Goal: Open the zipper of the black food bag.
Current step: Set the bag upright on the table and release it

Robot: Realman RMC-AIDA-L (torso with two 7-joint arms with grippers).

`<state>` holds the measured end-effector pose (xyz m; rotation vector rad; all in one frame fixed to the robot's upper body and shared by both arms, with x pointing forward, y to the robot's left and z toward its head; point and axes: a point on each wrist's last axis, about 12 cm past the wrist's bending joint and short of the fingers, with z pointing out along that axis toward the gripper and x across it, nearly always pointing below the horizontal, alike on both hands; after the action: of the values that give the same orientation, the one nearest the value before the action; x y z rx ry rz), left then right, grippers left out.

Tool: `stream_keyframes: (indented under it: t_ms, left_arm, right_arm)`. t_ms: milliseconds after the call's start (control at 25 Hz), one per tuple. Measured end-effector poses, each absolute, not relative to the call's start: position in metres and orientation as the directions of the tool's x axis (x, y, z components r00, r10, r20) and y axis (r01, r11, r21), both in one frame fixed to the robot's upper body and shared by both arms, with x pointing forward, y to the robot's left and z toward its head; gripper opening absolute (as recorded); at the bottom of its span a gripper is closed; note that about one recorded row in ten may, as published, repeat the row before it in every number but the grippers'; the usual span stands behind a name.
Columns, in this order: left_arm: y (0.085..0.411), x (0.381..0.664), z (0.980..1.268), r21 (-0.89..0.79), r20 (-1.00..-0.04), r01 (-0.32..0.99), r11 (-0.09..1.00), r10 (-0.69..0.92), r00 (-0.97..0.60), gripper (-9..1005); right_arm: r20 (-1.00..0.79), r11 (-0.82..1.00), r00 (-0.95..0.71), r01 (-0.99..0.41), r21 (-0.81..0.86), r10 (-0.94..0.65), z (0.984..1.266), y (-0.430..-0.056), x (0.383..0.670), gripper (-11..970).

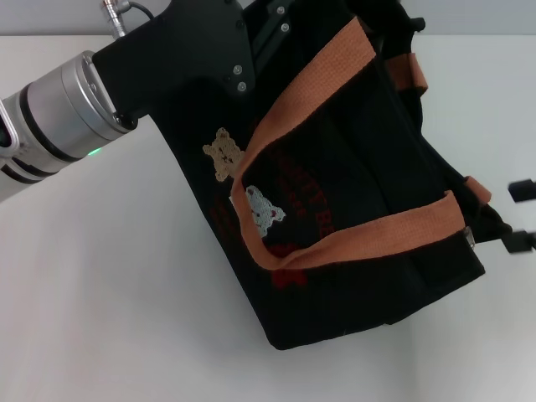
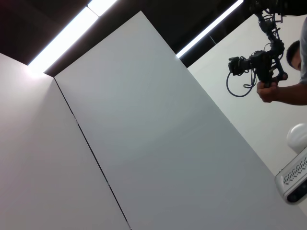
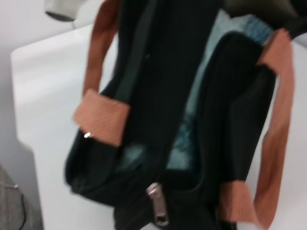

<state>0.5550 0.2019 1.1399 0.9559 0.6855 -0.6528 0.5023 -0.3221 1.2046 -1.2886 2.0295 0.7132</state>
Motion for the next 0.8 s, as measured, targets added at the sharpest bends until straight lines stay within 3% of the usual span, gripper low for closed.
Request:
stream_keyframes:
  t_ms: [120,560,720,800]
  left_arm:
    - [0.202,0.555,1.14,0.5,-0.765,0.754,0.425,-0.192,0.615,99]
    - [0.202,0.555,1.14,0.498,-0.766,0.757,0.424,-0.194,0.613,99]
    - [0.204,0.55,1.131,0.468,-0.79,0.769,0.435,-0.185,0.585,99]
    - [0.204,0.548,1.125,0.444,-0.806,0.779,0.443,-0.182,0.563,99]
  right_arm:
    - [-0.755,0.4,-0.325,-0.912,0.092,-0.569,1.198,-0.317,0.512,698]
    - [-0.774,0.38,-0.308,-0.92,0.094,-0.554,1.173,-0.293,0.535,666]
    - [-0.859,0.466,-0.259,-0.884,0.027,-0.442,1.185,-0.295,0.548,472]
    - [-0.869,0.511,-0.259,-0.86,0.009,-0.421,1.189,-0.296,0.555,231]
